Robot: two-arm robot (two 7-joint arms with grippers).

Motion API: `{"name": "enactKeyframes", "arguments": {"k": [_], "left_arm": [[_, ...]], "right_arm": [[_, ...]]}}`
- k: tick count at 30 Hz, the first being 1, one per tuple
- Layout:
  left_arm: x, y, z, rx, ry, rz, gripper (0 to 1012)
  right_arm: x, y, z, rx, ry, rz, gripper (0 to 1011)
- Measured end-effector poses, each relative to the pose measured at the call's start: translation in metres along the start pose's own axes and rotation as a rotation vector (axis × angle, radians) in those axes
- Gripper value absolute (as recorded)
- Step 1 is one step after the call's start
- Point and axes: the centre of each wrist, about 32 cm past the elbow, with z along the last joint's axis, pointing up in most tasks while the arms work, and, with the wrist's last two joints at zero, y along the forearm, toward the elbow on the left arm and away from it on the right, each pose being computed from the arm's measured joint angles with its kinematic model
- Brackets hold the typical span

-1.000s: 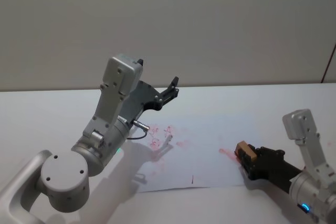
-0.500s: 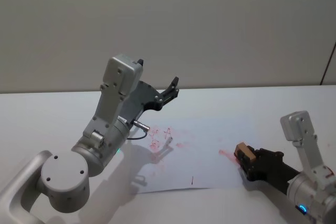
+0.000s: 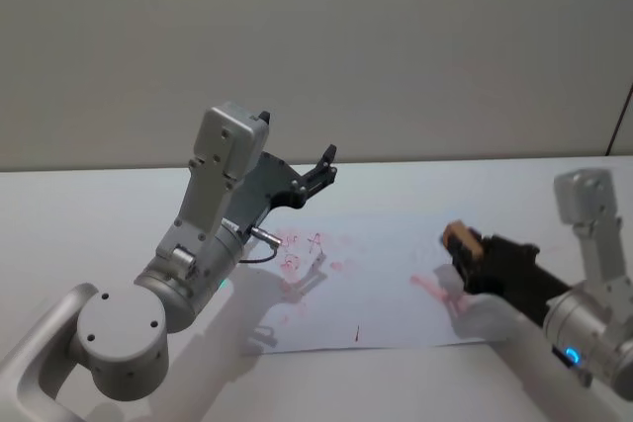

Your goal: Use the one hand to pick up the stamp and affix it onto the A4 paper.

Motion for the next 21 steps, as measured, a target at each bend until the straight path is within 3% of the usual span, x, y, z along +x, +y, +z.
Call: {"name": "enactKeyframes", "arguments": {"k": [4,8,14,21], "left_arm": [[0.0,0.0,0.0,0.0,0.0,0.0,1001],[0.0,0.0,0.0,0.0,0.0,0.0,1001],[0.0,0.0,0.0,0.0,0.0,0.0,1001],[0.0,0.0,0.0,0.0,0.0,0.0,1001]], "right_arm": [[0.004,-0.007,0.019,0.064,0.024,-0.024,220],[0.011,-0.018,0.026,0.087,0.04,-0.056,220],[0.022,-0.038,0.028,0.079,0.048,-0.108,220],[0.037,-0.068,0.02,0.031,0.043,-0.174,219]]}}
